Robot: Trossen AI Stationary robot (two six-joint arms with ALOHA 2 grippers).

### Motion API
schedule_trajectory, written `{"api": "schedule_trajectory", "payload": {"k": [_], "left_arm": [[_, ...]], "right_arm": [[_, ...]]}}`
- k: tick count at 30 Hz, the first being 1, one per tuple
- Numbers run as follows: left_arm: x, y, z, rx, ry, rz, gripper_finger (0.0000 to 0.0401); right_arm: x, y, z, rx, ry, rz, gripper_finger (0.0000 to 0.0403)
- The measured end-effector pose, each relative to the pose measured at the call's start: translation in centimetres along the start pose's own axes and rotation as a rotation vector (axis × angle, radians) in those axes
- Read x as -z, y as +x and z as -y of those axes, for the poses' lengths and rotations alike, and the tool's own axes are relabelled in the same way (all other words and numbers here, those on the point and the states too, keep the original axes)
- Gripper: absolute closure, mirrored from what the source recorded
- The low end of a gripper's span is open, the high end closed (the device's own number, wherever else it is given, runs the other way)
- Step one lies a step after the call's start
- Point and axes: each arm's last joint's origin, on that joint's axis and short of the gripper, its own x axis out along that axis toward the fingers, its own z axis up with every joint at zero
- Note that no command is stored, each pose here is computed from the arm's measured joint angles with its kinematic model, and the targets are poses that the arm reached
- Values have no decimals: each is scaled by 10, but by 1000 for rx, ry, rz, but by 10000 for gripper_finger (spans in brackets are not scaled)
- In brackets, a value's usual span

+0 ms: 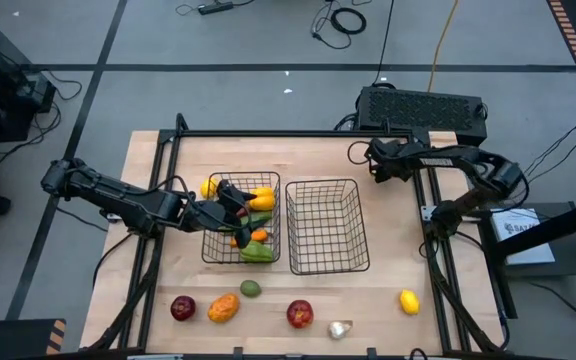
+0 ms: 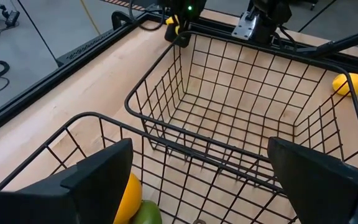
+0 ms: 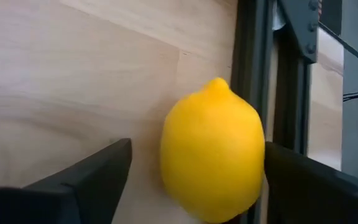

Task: Sort produce into baskets
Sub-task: Put the top right yellow lemon into the right black wire basket

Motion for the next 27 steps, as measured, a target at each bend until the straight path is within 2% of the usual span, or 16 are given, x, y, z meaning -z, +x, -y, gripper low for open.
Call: {"api": "schedule_trajectory", "payload": {"k": [16,23,27], "left_arm": [[0,0,0,0,17,-1,24],[0,0,0,0,17,-1,24],[0,0,0,0,17,-1,24]], "right_arm": [[0,5,-4,13,-65,-9,180],[6,1,-3,16,-119,-41,174],[13,-13,1,-21,-149,-54,172]]}}
